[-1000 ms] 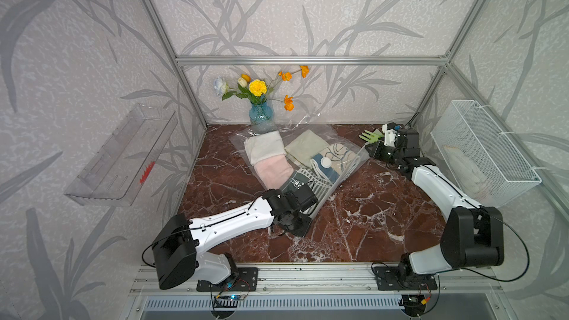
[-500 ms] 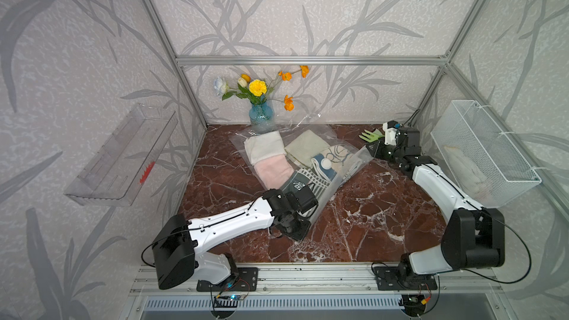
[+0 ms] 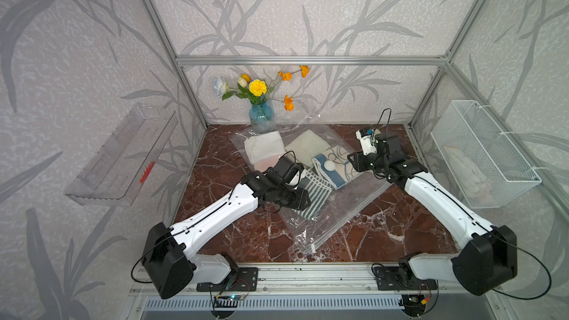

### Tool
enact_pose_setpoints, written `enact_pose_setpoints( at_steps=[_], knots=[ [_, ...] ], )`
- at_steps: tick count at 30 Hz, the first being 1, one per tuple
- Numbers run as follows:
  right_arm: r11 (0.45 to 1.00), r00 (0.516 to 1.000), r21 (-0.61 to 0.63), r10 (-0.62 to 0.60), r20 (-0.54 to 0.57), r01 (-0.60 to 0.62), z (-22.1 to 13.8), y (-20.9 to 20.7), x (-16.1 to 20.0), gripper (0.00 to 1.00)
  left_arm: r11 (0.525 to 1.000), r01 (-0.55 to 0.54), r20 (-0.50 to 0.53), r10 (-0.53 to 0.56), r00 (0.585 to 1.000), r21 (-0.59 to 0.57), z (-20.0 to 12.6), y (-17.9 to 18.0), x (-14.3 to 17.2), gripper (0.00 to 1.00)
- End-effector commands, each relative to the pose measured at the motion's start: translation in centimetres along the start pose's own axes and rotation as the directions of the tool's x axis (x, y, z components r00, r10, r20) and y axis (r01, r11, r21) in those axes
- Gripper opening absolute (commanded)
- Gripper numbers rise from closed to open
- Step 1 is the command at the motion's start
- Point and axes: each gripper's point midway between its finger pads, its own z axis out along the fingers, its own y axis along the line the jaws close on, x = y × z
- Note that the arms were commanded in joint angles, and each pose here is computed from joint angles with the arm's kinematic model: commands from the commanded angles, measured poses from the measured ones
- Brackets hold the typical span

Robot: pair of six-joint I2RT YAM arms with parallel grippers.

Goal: Place the folded towel into the vacuum bag
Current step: Adjust the vacuum bag at the center of the board.

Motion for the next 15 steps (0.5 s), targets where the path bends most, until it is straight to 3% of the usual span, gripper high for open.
enact_pose_setpoints(
  at_steps=[1,3,6,11,15],
  knots=[
    [0.993,0.994,0.088,0.091,-0.065,-0.085,2.1,-2.2,3.8,0.40,0.996,0.026,0.140,-0.014,0.990,-0.084,2.1,3.6,-4.6,0.57],
    [0.984,0.989,0.140,0.121,-0.079,-0.110,3.9,-3.6,5.3,0.41,0.993,0.045,0.159,-0.026,0.987,-0.113,3.9,5.3,-6.2,0.56],
    [0.975,0.978,0.171,0.166,-0.127,-0.143,6.0,-4.4,6.2,0.41,0.988,0.054,0.103,-0.039,0.994,-0.144,6.8,6.9,-6.6,0.56],
    [0.973,0.963,0.165,0.193,-0.186,-0.164,9.6,-4.8,7.2,0.41,0.972,0.085,0.025,-0.081,0.996,-0.217,10.4,9.6,-4.5,0.55],
    [0.975,0.945,0.157,0.196,-0.261,-0.158,11.5,-4.2,9.3,0.40,0.949,0.118,0.008,-0.121,0.993,-0.292,11.1,11.8,-2.6,0.55]
  ],
)
